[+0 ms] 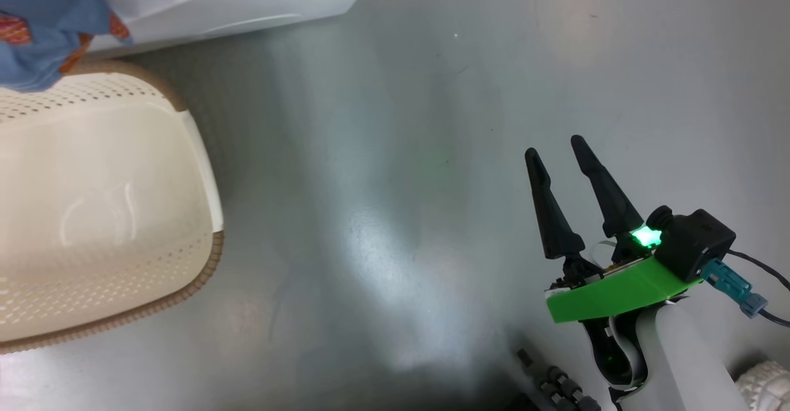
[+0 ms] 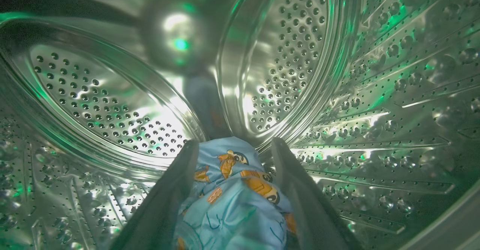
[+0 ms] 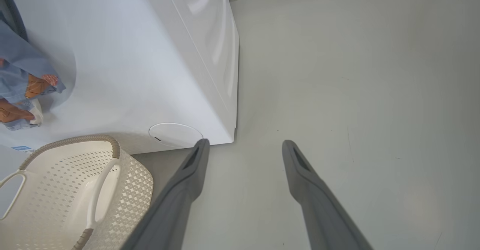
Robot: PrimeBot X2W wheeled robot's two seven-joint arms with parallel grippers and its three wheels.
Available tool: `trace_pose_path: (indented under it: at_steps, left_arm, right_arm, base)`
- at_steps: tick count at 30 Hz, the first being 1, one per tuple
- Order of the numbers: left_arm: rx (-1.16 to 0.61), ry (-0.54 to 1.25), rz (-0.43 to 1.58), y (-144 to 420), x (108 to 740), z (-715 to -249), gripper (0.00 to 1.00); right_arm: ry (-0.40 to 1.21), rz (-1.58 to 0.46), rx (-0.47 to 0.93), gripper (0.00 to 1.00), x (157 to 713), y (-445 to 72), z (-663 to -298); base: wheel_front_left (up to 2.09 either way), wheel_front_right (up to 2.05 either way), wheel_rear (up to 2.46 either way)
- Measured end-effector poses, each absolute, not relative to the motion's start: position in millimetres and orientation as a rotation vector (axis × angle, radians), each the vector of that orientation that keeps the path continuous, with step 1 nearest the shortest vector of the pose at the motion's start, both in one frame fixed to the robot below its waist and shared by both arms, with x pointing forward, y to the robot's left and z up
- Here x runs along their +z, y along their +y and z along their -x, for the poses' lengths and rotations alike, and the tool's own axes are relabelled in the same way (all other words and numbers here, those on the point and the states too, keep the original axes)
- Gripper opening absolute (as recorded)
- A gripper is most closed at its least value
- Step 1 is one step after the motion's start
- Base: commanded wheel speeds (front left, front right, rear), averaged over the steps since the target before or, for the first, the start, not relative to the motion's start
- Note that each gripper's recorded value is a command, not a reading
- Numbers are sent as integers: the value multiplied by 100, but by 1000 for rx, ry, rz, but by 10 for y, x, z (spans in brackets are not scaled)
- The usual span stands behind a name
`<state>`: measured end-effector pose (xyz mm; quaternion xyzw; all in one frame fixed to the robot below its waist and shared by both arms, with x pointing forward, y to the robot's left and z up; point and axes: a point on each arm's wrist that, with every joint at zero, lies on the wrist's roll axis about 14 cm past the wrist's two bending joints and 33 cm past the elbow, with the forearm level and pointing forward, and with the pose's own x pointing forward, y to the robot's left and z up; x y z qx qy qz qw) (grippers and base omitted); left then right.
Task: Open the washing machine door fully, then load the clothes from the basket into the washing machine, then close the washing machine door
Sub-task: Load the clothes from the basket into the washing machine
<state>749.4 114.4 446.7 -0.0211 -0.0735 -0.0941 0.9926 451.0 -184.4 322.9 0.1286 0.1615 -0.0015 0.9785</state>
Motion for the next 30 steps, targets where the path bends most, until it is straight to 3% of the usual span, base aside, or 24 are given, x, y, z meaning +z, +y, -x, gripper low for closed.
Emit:
trace_pose_path:
  at_steps: [30]
  left_arm:
    - [-135, -139, 65, 1423, 4651, -6708, 100]
  right_arm:
    - [224, -283, 76, 100, 3579, -1576, -4696]
  base:
    - [0, 0, 0]
